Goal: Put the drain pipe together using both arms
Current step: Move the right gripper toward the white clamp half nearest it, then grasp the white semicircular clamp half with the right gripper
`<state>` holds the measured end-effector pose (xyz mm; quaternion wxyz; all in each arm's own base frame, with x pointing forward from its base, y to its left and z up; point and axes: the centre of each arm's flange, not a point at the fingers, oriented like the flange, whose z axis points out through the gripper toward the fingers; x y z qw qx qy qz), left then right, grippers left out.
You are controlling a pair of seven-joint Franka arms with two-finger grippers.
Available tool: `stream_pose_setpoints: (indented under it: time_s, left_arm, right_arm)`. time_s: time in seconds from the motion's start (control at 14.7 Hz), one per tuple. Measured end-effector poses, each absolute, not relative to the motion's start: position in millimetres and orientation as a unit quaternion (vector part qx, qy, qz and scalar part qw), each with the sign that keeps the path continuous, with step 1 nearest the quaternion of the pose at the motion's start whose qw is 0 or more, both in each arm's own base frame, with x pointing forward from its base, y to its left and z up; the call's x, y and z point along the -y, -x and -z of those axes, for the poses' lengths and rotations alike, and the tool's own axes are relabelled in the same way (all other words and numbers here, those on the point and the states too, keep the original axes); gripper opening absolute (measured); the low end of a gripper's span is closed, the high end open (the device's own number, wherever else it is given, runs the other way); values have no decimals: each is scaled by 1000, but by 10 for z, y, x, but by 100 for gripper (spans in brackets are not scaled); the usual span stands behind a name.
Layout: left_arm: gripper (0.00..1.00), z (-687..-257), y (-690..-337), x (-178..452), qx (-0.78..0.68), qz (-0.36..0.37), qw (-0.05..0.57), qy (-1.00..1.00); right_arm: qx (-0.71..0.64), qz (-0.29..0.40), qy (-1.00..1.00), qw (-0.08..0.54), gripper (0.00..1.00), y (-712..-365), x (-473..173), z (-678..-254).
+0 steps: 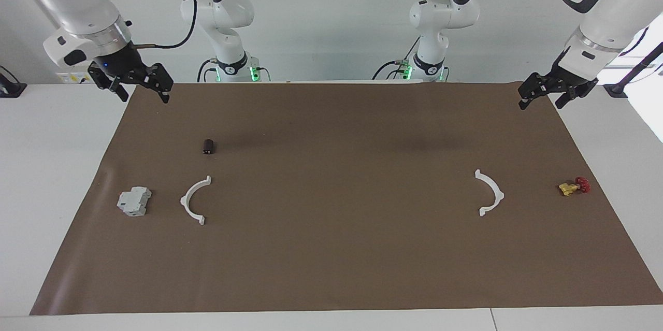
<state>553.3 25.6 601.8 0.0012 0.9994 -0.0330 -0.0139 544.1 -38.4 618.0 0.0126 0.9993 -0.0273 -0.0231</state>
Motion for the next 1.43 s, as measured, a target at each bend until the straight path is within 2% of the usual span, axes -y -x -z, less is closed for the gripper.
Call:
stream_pose_setpoints:
  time_s: [0.75, 0.88, 1.09, 1.29, 1.43]
  left_arm:
    - [100, -6018, -5533, -256, 33, 14, 1, -999]
    - [100, -6018, -5533, -256, 33, 14, 1, -999]
    - [100, -6018, -5533, -256, 33, 14, 1, -999]
    - [100, -6018, -5533, -256, 33, 14, 1, -999]
    - [100, -6018, -5533, -256, 33, 14, 1, -999]
  right_arm:
    - [17, 15, -1000, 9, 100, -5465, 295, -6177]
    - [10, 0, -1000, 8, 100, -5539, 299, -6035]
    - [-8, -8, -1000, 9, 100, -5864, 324, -5382]
    - [-42, -26, -999, 12, 100, -6271, 330, -4523]
    - [-71, -33, -997, 14, 100, -6384, 341, -3932]
